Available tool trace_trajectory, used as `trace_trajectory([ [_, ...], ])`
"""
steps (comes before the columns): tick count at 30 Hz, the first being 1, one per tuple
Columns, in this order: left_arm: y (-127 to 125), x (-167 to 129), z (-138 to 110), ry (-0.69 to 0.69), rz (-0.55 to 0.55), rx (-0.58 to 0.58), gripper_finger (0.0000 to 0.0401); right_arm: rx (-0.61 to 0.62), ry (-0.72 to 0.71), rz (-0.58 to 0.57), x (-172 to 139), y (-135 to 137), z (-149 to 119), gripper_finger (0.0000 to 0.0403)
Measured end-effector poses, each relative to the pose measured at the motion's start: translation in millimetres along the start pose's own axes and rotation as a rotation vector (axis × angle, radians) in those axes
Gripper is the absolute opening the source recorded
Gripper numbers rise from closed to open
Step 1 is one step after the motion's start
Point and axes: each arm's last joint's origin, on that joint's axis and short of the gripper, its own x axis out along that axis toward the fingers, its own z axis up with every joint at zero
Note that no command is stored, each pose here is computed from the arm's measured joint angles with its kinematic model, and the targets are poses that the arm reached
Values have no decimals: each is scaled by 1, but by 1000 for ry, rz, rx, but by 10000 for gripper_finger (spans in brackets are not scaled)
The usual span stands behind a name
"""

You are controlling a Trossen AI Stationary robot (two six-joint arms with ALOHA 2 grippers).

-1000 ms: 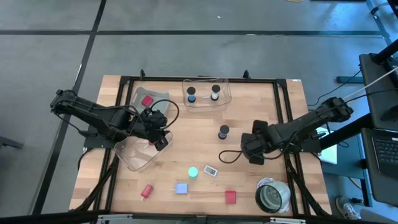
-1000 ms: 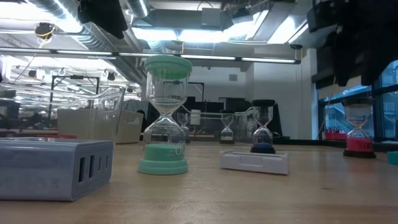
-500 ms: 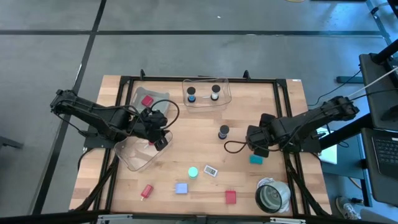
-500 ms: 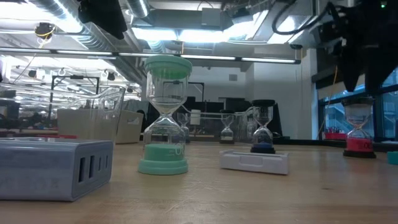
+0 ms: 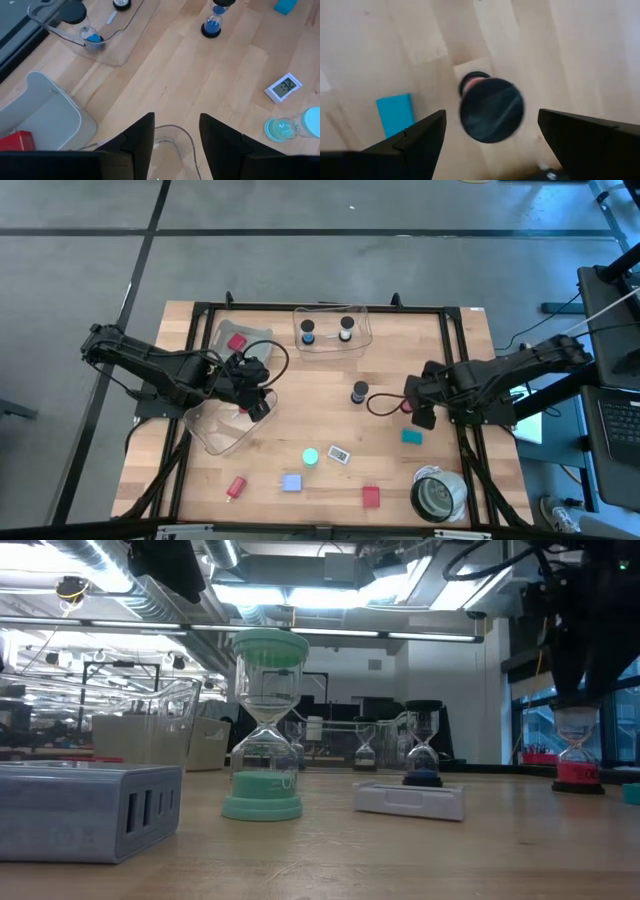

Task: Pick & Place Office items
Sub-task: Put the red hourglass into the top transparent bin

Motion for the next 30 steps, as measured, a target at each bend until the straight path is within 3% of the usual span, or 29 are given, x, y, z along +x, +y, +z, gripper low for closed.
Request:
trace_trajectory([
  [16,0,0,0,-1,0,0,152,16,-68,23,28,-11,-1,318],
  [30,1,0,1,-37,43,36,151,147,-56,44,28,-11,-1,318],
])
